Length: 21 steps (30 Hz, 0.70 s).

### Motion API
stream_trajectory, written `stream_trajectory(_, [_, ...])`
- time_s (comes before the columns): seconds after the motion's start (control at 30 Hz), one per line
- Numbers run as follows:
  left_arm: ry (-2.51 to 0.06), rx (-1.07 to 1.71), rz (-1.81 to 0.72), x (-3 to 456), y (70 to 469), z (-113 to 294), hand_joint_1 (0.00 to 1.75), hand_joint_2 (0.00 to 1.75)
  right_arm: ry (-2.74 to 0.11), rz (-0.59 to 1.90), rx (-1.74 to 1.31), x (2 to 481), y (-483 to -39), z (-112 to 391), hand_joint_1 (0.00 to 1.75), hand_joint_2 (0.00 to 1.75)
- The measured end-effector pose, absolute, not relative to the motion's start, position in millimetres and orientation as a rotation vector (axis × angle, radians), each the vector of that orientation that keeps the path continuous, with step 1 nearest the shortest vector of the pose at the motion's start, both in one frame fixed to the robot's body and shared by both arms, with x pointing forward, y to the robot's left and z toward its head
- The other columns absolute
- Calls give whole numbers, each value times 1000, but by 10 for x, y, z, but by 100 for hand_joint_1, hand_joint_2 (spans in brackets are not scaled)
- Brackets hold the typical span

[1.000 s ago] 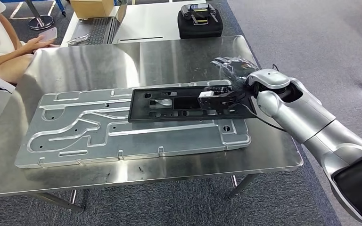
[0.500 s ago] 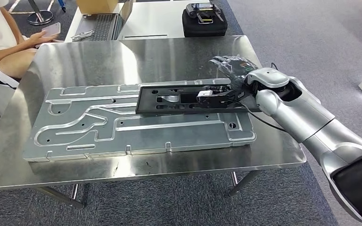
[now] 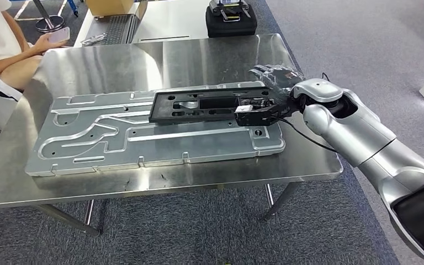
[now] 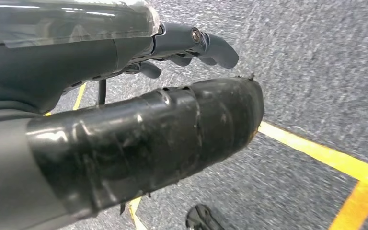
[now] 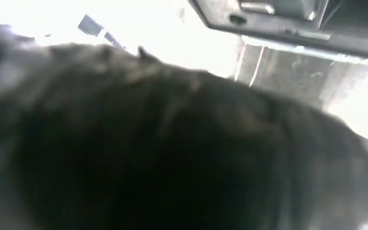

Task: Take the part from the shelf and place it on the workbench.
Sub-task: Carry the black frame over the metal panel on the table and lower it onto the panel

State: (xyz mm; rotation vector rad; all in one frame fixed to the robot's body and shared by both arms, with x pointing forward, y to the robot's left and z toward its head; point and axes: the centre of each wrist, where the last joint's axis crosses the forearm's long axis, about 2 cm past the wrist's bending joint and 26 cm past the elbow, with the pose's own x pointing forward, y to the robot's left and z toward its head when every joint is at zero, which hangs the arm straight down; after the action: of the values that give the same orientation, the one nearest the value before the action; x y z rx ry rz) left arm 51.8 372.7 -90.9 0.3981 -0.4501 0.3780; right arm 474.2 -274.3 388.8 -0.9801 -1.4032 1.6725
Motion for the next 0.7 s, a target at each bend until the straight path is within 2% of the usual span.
stream_trajectory(0.7, [-456,393,378,537,3679,-904,0,0,-1385,1665,-1010,4736,-2872,3934,0,0])
